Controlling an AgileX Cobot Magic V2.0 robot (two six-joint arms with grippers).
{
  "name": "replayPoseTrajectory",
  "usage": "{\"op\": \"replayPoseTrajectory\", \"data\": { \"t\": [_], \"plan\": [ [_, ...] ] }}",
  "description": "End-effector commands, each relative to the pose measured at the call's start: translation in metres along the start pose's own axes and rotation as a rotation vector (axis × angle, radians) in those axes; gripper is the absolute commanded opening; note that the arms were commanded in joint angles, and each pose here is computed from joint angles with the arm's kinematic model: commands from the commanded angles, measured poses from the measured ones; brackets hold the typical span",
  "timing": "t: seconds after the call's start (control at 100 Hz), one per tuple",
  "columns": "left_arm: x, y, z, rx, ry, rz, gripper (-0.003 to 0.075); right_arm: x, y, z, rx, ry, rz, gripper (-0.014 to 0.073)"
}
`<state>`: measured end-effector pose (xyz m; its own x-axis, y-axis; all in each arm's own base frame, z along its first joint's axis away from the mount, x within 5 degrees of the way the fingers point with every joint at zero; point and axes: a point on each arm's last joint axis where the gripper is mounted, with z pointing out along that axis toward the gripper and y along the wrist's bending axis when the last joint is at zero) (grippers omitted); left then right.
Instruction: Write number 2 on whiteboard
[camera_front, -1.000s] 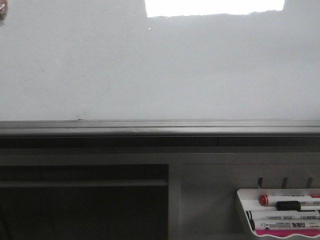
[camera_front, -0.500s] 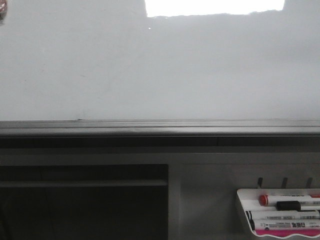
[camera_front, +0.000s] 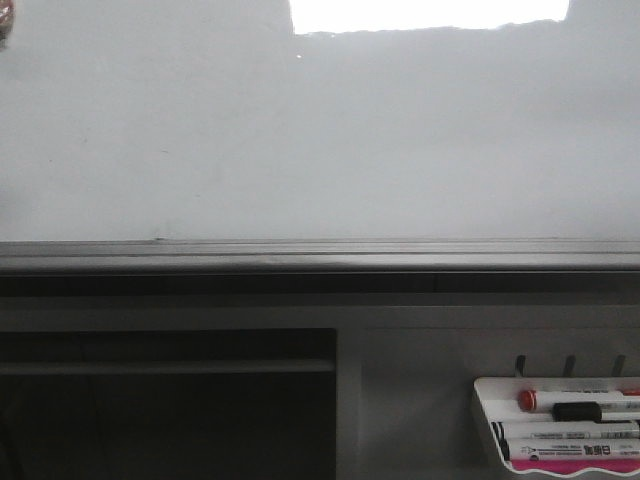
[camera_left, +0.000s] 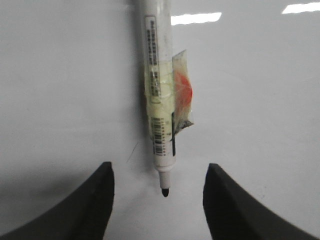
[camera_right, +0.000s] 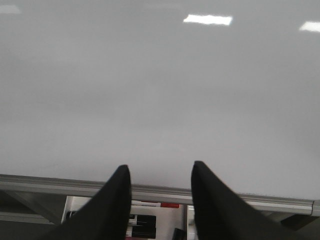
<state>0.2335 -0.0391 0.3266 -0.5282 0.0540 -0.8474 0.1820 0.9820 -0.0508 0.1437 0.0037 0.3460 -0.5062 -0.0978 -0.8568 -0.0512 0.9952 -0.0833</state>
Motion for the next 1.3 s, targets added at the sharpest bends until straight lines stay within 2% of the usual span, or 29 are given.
{"op": "replayPoseTrajectory", "data": {
  "t": [0.0,0.21,0.48,0.75,0.89,1.07,1.15,1.29],
  "plan": [
    [-0.019,-0.001,0.0,0.001,-0.102,-0.005,0.0367,-0.017,-0.001,-0.005,0.004,-0.104,-0.014,0.0256],
    [-0.031,-0.001,0.015,0.002,-0.091,-0.008,0.0367,-0.017,-0.001,-0.005,0.004,-0.102,-0.014,0.0256],
    [-0.027,0.0,0.03,0.001,-0.047,-0.01,0.0347,-0.017,-0.001,-0.005,0.005,-0.101,-0.016,0.0256],
    [-0.027,0.0,0.031,-0.003,-0.051,-0.003,0.0084,-0.017,-0.001,-0.005,0.006,-0.101,-0.017,0.0256],
    [-0.026,0.001,0.031,-0.013,-0.037,0.034,-0.0018,-0.016,-0.001,-0.005,0.006,-0.099,-0.017,0.0256],
    [-0.026,-0.001,0.021,0.005,0.045,0.151,-0.002,-0.015,0.0,-0.005,-0.01,-0.076,0.004,0.0256],
    [-0.027,-0.01,0.011,0.053,0.121,0.288,-0.002,-0.016,0.003,-0.002,-0.04,-0.028,0.02,0.0256],
    [-0.031,-0.034,-0.004,0.181,0.23,0.446,-0.002,-0.026,0.017,0.01,-0.206,0.079,-0.037,0.0256]
  ]
}}
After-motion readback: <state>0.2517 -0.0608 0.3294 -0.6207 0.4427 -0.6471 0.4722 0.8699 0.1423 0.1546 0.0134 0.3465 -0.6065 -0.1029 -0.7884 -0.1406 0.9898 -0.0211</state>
